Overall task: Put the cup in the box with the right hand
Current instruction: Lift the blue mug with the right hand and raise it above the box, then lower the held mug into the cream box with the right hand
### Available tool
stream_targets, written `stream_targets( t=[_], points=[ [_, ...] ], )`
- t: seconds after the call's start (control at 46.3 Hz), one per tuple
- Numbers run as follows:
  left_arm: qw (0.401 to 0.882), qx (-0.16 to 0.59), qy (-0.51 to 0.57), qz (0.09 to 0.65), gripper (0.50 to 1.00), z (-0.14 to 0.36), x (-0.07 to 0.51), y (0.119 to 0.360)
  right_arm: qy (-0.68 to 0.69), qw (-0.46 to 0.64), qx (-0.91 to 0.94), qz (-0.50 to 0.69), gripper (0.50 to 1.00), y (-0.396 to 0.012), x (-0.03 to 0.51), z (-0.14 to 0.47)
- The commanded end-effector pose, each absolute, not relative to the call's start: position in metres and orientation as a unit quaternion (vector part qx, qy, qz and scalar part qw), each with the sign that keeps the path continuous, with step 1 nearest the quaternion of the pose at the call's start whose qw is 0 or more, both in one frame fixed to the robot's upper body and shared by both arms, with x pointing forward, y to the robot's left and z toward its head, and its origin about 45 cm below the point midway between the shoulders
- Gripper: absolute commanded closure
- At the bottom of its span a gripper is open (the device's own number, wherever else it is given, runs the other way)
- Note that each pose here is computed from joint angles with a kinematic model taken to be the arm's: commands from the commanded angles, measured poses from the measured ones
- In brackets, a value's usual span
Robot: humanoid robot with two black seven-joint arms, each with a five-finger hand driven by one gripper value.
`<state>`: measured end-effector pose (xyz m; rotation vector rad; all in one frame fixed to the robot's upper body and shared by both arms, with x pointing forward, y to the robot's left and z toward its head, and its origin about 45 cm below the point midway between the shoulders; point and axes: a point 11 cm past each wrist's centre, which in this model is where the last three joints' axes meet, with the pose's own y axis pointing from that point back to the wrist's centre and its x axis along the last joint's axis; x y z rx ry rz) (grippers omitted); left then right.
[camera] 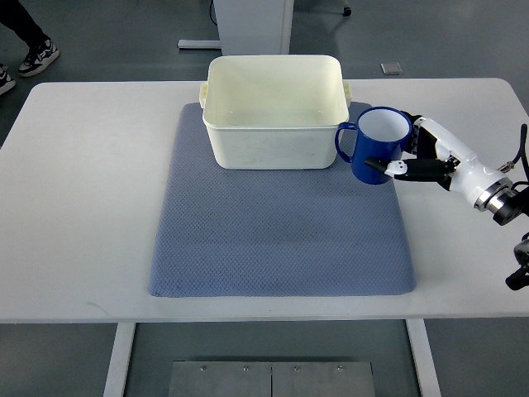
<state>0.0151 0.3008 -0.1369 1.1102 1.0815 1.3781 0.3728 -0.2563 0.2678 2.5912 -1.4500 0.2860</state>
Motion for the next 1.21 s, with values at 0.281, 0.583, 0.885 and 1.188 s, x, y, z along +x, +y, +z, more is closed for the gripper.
stream_targets(
  t=[0.281, 0.583, 0.885, 1.188],
  points=[
    [0.509, 0.461, 0.449, 0.572, 0.5, -0.137, 0.015, 0.301, -0.494, 0.075, 0.855, 0.141, 1.0, -0.259, 0.409, 0.343],
    [0.509, 0.461, 0.449, 0.572, 0.5, -0.137, 0.015, 0.301, -0.517, 0.067, 0.841, 0.144, 1.0, -0.249, 0.444, 0.368],
    [0.509, 0.461, 0.449, 0.572, 0.5, -0.137, 0.015, 0.301, -0.526, 0.059, 0.839, 0.125, 1.0, -0.21, 0.478, 0.359],
    [0.509, 0.461, 0.449, 0.572, 0.5, -0.137, 0.015, 0.301, -0.535, 0.063, 0.837, 0.094, 1.0, -0.175, 0.497, 0.325]
  ],
)
